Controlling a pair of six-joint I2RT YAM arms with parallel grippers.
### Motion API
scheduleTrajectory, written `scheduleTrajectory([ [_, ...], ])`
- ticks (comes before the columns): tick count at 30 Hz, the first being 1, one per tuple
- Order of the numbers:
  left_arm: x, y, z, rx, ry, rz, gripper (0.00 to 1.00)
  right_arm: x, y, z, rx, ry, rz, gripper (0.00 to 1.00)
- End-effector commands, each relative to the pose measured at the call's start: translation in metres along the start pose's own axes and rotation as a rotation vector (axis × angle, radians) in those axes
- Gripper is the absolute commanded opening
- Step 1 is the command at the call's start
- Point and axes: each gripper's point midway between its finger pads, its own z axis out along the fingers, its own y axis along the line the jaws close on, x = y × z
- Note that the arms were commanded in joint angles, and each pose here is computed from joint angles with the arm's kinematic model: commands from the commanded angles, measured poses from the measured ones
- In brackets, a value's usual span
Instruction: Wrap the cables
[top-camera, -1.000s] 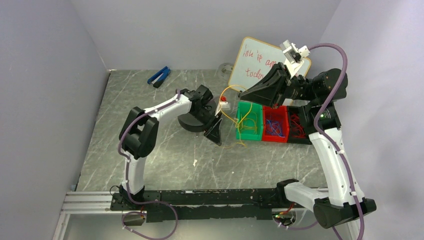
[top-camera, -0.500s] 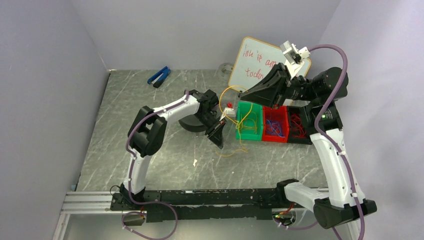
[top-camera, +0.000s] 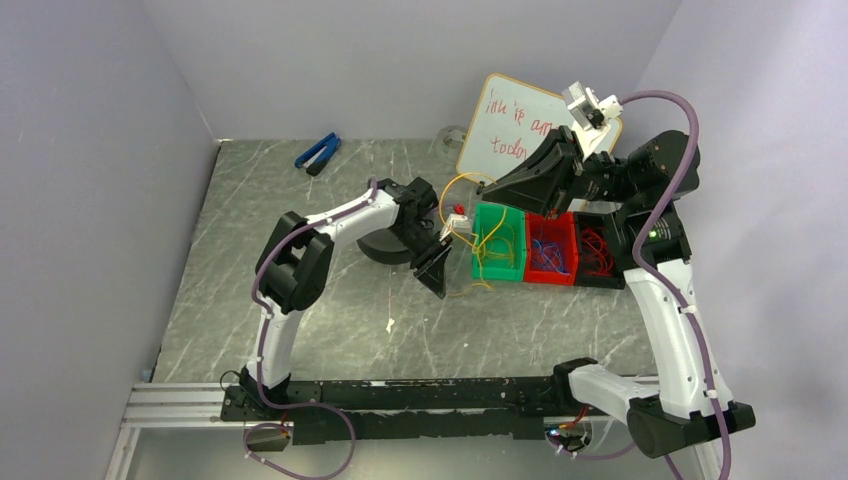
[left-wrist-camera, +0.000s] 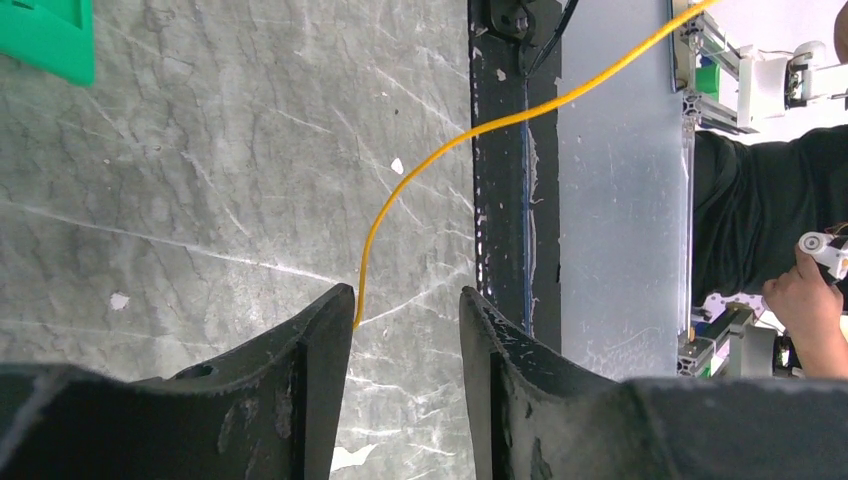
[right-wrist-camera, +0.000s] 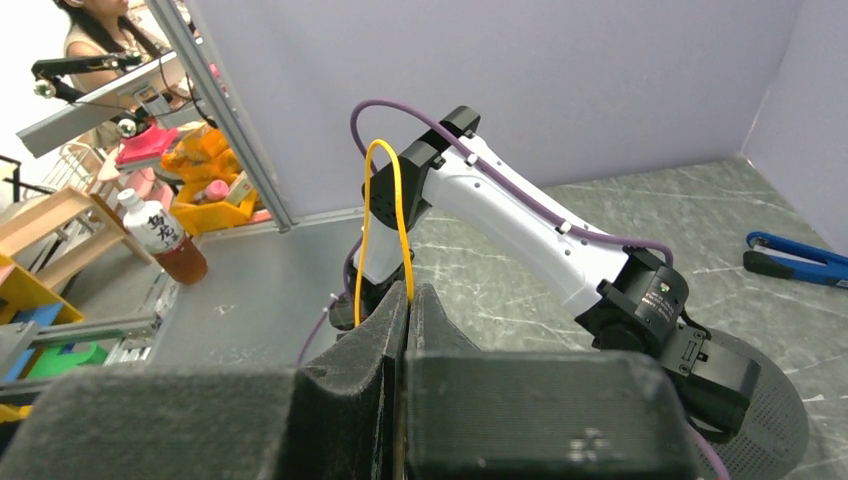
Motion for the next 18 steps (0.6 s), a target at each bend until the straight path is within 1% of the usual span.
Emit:
scheduleTrajectory([
  [1, -0.017, -0.003, -0.004, 0.000, -0.029, 0.041, 0.49, -0.012, 0.014, -0.001, -0.021, -0.012, -0.069, 0.00],
  [5, -0.022, -0.008, -0.008, -0.004, -0.041, 0.066, 0.55, -0.012, 0.014, -0.001, -0.027, -0.010, -0.066, 0.00],
  [9, -0.016, 0.000, -0.007, -0.035, -0.021, 0.062, 0.60, -0.013, 0.018, 0.000, -0.047, -0.008, -0.060, 0.00],
  [11, -0.010, 0.005, -0.005, -0.044, -0.004, 0.055, 0.66, -0.016, 0.020, -0.001, -0.053, -0.007, -0.064, 0.00],
  [18, -0.013, 0.008, -0.004, -0.053, -0.015, 0.058, 0.69, -0.013, 0.024, -0.001, -0.076, 0.001, -0.057, 0.00],
])
